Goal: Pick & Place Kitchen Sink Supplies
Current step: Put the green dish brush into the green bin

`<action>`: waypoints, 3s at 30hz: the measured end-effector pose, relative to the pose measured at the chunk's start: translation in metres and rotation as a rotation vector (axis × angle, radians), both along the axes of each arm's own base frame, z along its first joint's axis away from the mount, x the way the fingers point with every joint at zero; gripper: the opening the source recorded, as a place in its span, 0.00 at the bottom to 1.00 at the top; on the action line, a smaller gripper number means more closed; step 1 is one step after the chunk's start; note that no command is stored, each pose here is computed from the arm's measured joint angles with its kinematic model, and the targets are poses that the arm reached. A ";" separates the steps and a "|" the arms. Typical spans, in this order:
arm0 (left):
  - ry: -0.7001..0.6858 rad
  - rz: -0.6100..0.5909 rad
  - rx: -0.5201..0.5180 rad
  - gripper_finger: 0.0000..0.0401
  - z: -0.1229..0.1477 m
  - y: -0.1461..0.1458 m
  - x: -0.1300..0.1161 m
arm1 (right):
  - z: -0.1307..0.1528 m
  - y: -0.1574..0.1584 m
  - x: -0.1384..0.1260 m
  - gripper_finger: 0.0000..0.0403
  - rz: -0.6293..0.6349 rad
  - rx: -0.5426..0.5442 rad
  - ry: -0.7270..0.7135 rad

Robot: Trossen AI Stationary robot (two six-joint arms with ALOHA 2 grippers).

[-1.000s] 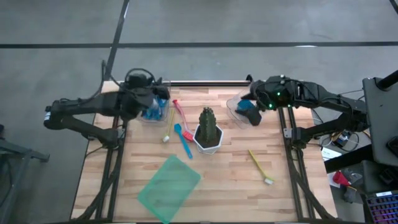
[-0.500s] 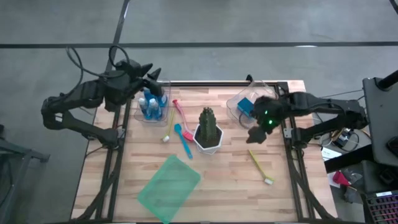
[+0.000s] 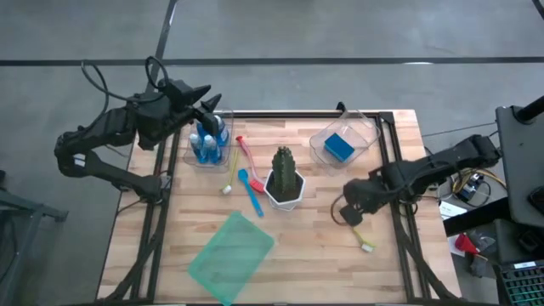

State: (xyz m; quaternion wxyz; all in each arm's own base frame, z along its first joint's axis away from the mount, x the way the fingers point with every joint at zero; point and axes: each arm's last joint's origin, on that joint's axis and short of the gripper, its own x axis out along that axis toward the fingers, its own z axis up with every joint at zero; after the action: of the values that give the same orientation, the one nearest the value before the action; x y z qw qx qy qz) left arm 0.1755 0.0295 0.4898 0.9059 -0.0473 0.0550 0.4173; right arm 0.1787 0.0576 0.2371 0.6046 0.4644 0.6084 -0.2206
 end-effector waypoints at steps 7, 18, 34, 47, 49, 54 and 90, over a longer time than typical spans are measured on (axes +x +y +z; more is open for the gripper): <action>0.007 -0.001 0.007 0.45 0.000 0.000 0.000 | -0.033 0.017 -0.009 0.91 -0.047 -0.016 0.013; -0.025 -0.003 0.009 0.45 0.003 0.000 0.000 | -0.076 0.029 -0.024 0.91 -0.100 -0.041 -0.040; -0.064 -0.020 -0.019 0.45 0.004 0.000 0.001 | -0.100 0.031 -0.023 0.73 -0.056 -0.107 0.021; -0.069 -0.019 -0.020 0.45 0.005 0.000 0.001 | -0.101 0.050 0.010 0.48 0.076 -0.237 0.205; -0.070 -0.019 -0.020 0.45 0.005 0.000 0.001 | -0.102 0.053 0.016 0.43 0.097 -0.246 0.215; -0.073 -0.019 -0.020 0.45 0.005 0.000 0.001 | -0.102 0.060 0.028 0.29 0.118 -0.253 0.224; -0.162 -0.437 -0.089 0.45 0.013 -0.010 0.005 | 0.107 0.068 0.107 0.08 0.328 -0.189 -0.633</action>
State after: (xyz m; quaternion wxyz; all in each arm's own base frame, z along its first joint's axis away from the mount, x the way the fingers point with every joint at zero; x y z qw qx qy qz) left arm 0.1802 0.0191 0.5025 0.9732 -0.1073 0.0093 0.2033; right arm 0.2856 0.1261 0.3441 0.8305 0.3478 0.4345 -0.0215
